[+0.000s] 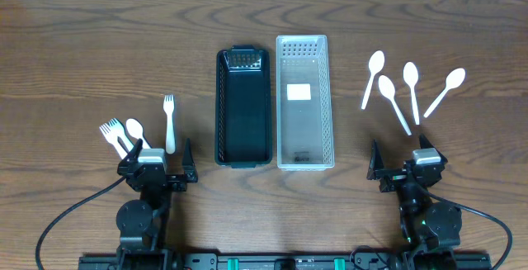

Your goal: Pack container

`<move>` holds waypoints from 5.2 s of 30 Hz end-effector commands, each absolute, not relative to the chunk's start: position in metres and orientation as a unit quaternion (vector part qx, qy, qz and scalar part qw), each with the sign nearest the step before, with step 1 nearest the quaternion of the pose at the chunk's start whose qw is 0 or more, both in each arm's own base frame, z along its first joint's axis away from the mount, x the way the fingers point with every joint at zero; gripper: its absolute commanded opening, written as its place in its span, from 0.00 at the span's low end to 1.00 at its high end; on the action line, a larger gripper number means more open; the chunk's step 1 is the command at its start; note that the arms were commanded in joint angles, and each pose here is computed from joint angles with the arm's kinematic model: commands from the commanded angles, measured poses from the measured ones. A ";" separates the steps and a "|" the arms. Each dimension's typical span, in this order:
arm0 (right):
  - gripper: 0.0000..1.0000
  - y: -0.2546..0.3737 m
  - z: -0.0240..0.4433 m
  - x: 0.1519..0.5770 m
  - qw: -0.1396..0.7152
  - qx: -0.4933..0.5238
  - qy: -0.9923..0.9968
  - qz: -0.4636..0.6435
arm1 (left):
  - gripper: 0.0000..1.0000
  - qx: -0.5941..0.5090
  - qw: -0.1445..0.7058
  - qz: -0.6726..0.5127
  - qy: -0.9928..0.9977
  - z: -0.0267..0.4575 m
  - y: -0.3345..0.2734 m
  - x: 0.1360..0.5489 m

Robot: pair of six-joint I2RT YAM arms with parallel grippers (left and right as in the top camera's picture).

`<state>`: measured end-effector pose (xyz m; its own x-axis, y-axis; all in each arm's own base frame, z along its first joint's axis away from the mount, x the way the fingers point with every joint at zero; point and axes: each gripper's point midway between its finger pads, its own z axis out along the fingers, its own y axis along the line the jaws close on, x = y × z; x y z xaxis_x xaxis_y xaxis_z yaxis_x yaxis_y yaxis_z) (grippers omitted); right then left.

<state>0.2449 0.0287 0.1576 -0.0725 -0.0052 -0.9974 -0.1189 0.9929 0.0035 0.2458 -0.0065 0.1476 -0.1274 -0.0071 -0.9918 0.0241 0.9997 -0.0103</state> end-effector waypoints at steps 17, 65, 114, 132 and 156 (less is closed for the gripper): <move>0.99 0.032 0.157 0.244 0.679 -0.052 0.731 0.043 | 0.98 0.003 0.639 -0.006 0.769 0.130 -0.004 0.245; 0.99 0.029 0.228 0.335 0.325 -0.038 0.945 0.022 | 0.98 -0.104 0.372 0.020 0.922 0.183 0.016 0.258; 0.99 -0.016 0.066 0.401 -0.054 -0.098 0.993 -0.044 | 0.98 -0.094 0.277 0.008 0.956 0.169 0.007 0.264; 0.98 -0.022 -0.002 0.402 -0.027 -0.154 0.987 -0.045 | 0.98 -0.095 0.277 0.014 0.956 0.169 0.009 0.264; 0.43 -0.039 -0.032 0.364 -0.069 -0.120 0.990 -0.018 | 0.98 -0.095 0.277 0.013 0.956 0.169 0.009 0.264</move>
